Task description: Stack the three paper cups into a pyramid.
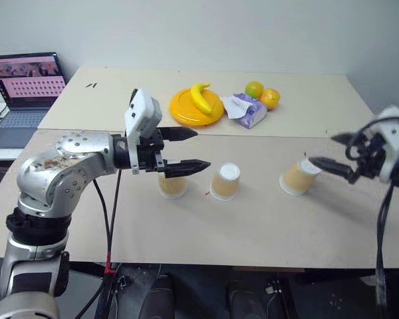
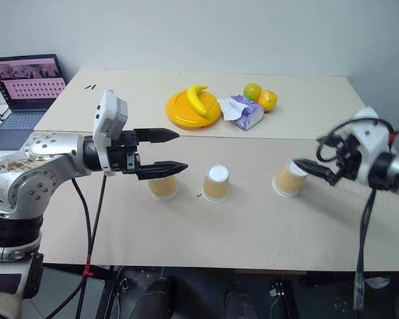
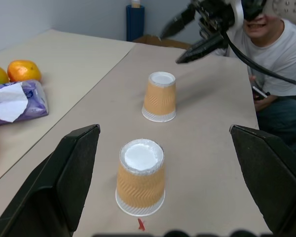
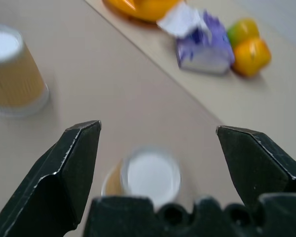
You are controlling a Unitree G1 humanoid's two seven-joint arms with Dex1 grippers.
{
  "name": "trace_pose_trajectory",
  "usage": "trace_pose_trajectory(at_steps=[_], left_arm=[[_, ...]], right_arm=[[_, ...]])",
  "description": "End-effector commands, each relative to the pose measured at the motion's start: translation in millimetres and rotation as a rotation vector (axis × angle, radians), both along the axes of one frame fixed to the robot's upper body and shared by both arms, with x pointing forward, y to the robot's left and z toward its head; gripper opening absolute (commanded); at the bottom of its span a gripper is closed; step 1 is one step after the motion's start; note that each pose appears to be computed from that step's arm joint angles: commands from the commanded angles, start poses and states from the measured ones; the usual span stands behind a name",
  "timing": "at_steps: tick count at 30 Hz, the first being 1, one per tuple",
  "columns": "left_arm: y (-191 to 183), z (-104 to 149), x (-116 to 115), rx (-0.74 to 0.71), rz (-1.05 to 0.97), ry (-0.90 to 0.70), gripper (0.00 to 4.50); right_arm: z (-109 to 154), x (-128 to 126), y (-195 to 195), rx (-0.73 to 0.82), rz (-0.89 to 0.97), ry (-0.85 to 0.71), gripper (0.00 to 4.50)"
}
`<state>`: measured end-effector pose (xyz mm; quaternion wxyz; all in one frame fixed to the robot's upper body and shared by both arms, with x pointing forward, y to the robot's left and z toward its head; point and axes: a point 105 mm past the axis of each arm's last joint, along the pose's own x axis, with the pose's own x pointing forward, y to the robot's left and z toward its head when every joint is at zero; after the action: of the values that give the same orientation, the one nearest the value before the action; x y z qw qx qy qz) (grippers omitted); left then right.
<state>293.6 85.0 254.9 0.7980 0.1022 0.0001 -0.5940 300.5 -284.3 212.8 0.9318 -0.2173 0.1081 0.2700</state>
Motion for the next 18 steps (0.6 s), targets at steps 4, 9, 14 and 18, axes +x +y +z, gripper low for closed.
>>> trace_pose_trajectory(at_steps=[4, 9, 14, 18], left_arm=[[-5.8, 17.6, -0.2, -0.025, -0.043, -0.083, 4.5], [-4.5, 17.8, -2.6, -0.017, -0.037, -0.087, 4.5], [1.3, 19.8, -4.1, -0.007, -0.003, -0.099, 4.5], [5.8, 20.6, -5.7, -0.002, 0.028, -0.107, 4.5]], right_arm=[[-3.4, -12.2, -17.1, 0.059, -0.037, -0.062, 4.4], [-12.7, -5.2, -12.9, 0.149, -0.023, -0.057, 4.4], [-16.4, 7.8, -0.6, 0.199, 0.019, -0.052, 4.4], [-18.7, 16.6, 6.1, 0.203, 0.042, -0.042, 4.4]])
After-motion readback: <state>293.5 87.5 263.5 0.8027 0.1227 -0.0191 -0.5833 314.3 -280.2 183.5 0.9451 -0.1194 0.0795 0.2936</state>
